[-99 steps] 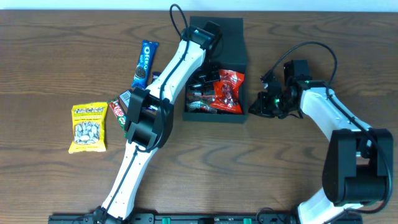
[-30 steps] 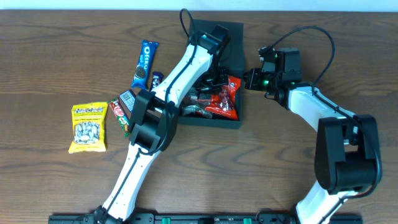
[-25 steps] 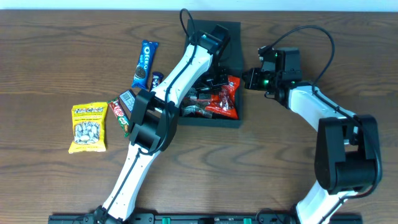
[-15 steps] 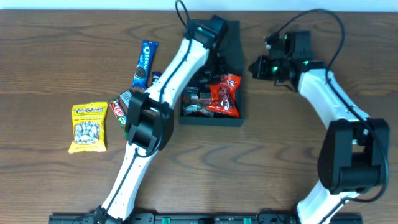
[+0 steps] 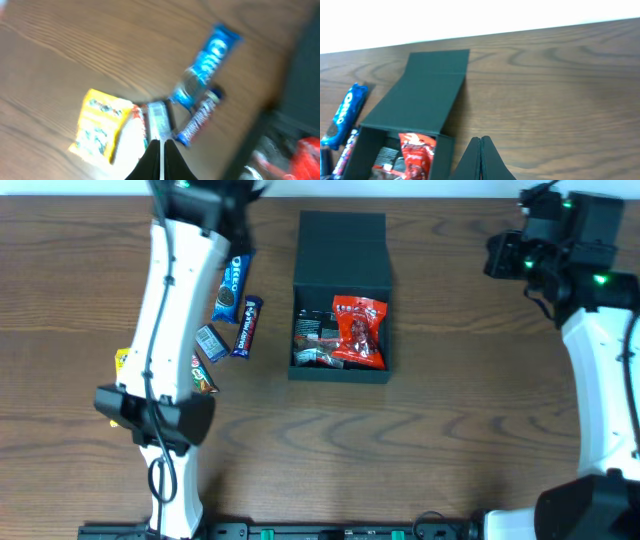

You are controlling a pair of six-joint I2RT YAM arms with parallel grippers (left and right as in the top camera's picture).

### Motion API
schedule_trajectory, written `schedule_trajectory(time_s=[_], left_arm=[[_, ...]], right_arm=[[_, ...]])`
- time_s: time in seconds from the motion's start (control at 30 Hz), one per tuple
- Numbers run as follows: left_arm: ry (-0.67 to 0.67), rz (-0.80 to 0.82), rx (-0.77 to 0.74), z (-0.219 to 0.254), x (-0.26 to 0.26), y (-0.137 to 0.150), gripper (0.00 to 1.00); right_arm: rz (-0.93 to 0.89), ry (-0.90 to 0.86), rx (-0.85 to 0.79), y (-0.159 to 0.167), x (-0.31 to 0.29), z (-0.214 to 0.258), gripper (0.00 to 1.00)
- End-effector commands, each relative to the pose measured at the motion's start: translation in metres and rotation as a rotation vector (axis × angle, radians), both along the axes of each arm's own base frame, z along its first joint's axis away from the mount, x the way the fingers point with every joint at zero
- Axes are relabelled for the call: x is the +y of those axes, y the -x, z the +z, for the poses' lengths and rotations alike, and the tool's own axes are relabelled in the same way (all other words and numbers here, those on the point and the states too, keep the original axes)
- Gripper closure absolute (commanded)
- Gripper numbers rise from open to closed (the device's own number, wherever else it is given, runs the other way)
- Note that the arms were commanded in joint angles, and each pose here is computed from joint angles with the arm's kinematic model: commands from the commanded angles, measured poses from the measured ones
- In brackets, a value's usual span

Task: Pack container
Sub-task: 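Release and retract both grippers from the box, then grasp the yellow Hacks candy bag with the left gripper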

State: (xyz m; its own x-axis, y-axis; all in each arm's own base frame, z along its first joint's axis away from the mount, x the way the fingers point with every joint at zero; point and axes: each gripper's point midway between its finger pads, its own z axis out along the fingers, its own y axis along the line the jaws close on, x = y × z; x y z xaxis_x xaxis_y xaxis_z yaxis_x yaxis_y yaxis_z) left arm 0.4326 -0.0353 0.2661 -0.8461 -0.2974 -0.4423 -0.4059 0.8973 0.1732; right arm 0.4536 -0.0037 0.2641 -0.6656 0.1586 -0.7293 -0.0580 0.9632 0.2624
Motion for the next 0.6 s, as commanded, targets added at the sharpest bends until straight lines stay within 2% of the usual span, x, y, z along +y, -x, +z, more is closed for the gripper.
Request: schedule_trajectory(time_s=[0.0,0.07,0.17,0.27,0.43,0.57], left_arm=[[-0.038,0.028,0.120,-0.013,0.031,0.017,0.94],[-0.022,0.016,0.084,0.004,0.033,0.024,0.94],[-0.076,-0.001,0.006,0.041,0.045,0.040,0.94],[-0.079,0.010,-0.013,0.058,0.057,0.065,0.94],[-0.123,0.150,0.037,0.047,0.091,0.123,0.94],[-0.036,0.124,0.009,0.011,0.087,0.149,0.94]], right_arm=[[-0.009,0.041,-0.022,0.003,-0.014,0.008,0.99],[-0.021,0.041,-0.021,0.003,-0.019,0.008,0.99],[-0.023,0.043,-0.033,0.001,-0.021,0.010,0.99],[-0.024,0.047,-0.061,-0.003,-0.021,0.016,0.99],[-0.024,0.052,-0.092,-0.008,-0.022,0.021,0.99],[-0.023,0.056,-0.131,-0.013,-0.022,0.029,0.99]])
